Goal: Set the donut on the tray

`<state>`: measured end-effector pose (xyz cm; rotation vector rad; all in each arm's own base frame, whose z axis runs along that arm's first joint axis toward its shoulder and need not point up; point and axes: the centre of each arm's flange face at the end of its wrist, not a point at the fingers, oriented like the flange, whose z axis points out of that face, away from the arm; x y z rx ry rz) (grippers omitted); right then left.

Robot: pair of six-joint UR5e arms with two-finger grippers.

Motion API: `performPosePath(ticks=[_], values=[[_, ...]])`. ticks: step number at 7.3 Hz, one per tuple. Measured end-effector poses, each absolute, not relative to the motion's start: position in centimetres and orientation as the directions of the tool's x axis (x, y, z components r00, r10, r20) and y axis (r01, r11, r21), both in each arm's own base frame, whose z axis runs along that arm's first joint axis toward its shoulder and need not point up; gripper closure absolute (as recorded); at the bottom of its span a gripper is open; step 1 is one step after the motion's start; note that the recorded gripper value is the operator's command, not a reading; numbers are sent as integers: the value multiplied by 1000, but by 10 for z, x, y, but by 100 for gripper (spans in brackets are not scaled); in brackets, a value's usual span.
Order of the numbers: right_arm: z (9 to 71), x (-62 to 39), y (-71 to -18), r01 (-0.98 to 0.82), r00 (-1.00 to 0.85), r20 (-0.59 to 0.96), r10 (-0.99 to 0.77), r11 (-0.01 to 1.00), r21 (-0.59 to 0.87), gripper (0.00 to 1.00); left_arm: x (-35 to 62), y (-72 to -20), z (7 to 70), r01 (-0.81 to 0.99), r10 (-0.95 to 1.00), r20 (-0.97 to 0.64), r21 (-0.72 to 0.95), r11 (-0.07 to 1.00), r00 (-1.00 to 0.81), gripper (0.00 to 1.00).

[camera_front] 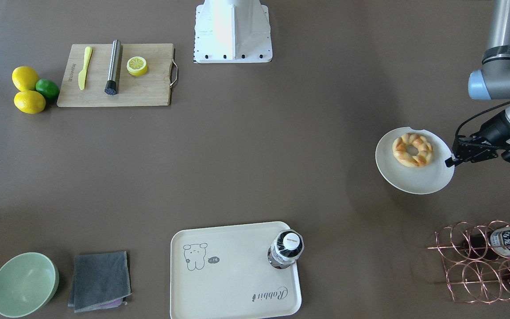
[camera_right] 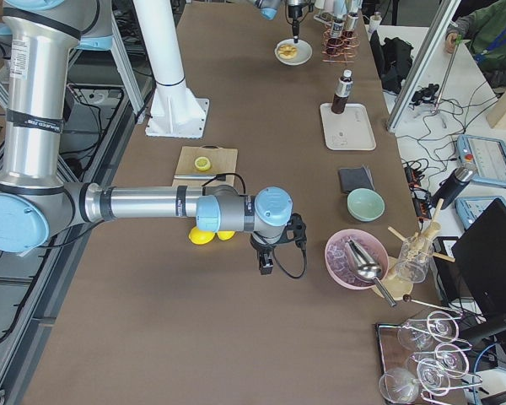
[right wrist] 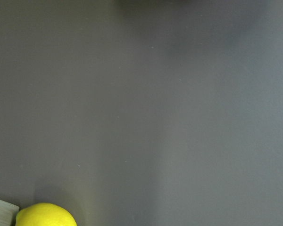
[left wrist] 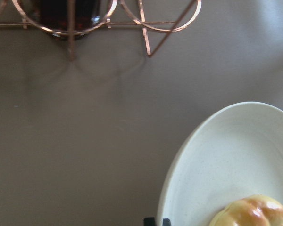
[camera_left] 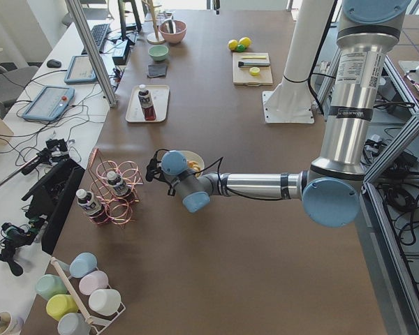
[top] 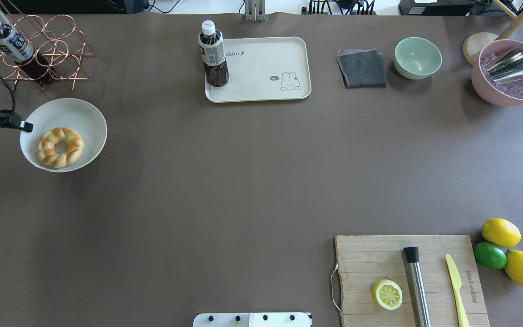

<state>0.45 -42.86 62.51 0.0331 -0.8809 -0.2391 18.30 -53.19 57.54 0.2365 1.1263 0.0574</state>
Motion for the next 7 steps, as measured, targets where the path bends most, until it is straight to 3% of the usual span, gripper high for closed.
performPosePath(ticks=[4,7], values=[[563,-57,-464,261,581,736,-349,935,238,0,283,-498,460,100,83,-943,121,988,324,100],[532,-75,-468,248,539,737,-408,913,323,0,378,-471,350,141,16,-941,68,988,339,100]])
